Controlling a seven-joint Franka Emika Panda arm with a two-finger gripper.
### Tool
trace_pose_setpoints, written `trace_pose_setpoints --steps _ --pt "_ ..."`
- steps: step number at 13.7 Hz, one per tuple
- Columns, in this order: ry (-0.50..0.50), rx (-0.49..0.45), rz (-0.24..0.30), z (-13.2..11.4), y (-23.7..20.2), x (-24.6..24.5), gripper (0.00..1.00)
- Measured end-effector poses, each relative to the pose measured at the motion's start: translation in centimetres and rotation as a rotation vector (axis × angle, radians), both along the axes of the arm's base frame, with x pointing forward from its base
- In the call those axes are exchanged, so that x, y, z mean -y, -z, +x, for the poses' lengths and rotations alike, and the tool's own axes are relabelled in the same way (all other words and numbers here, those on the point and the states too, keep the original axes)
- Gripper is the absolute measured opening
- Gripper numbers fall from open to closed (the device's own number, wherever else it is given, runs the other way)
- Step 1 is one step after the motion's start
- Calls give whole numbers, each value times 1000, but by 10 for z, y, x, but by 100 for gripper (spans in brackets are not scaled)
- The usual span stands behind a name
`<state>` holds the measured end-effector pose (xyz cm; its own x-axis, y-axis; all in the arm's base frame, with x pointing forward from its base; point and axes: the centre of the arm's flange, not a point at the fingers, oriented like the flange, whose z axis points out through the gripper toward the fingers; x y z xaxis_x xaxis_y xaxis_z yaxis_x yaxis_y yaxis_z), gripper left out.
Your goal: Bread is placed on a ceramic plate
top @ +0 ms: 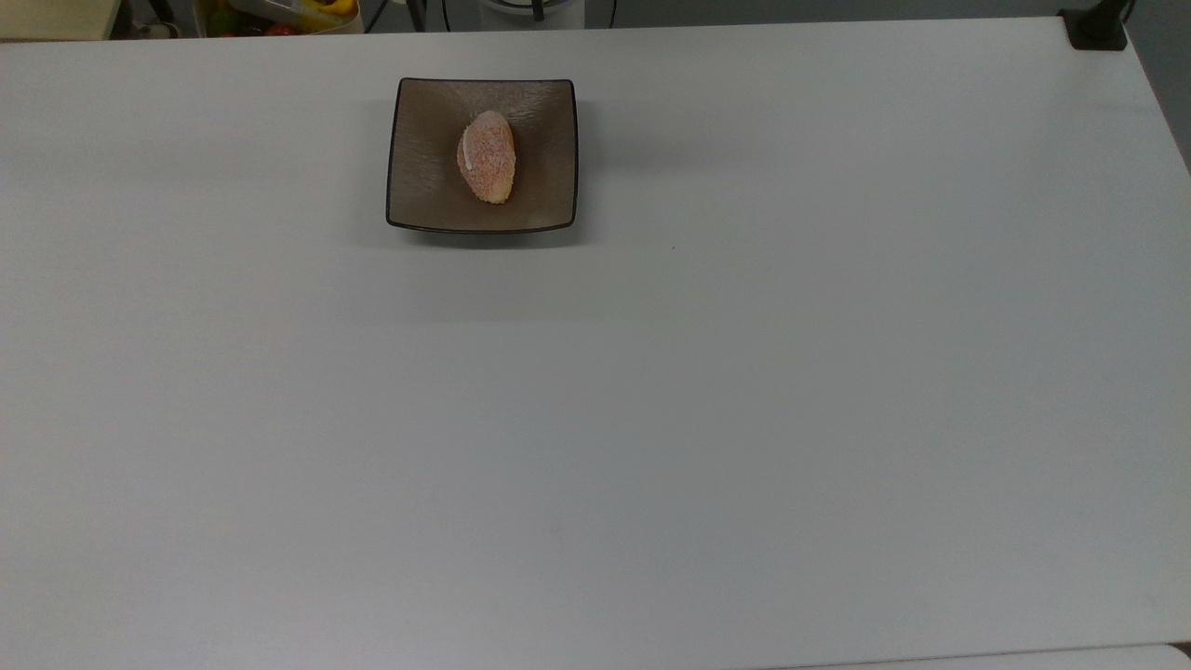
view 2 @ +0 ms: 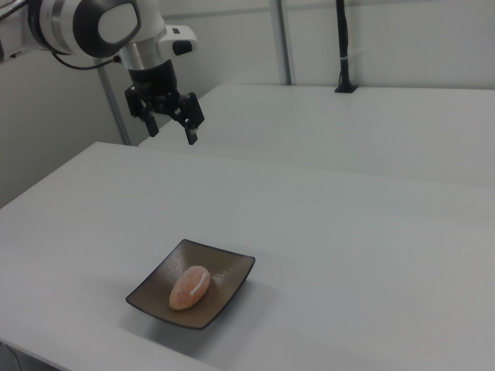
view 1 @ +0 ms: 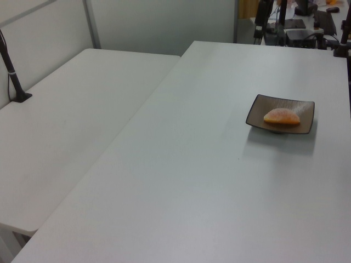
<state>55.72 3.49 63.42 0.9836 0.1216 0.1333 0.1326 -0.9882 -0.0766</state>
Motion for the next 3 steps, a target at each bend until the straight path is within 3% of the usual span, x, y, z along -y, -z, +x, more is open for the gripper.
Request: trace_pose_setpoints --steps 3 --pt "-13 2 -2 0 0 1 100"
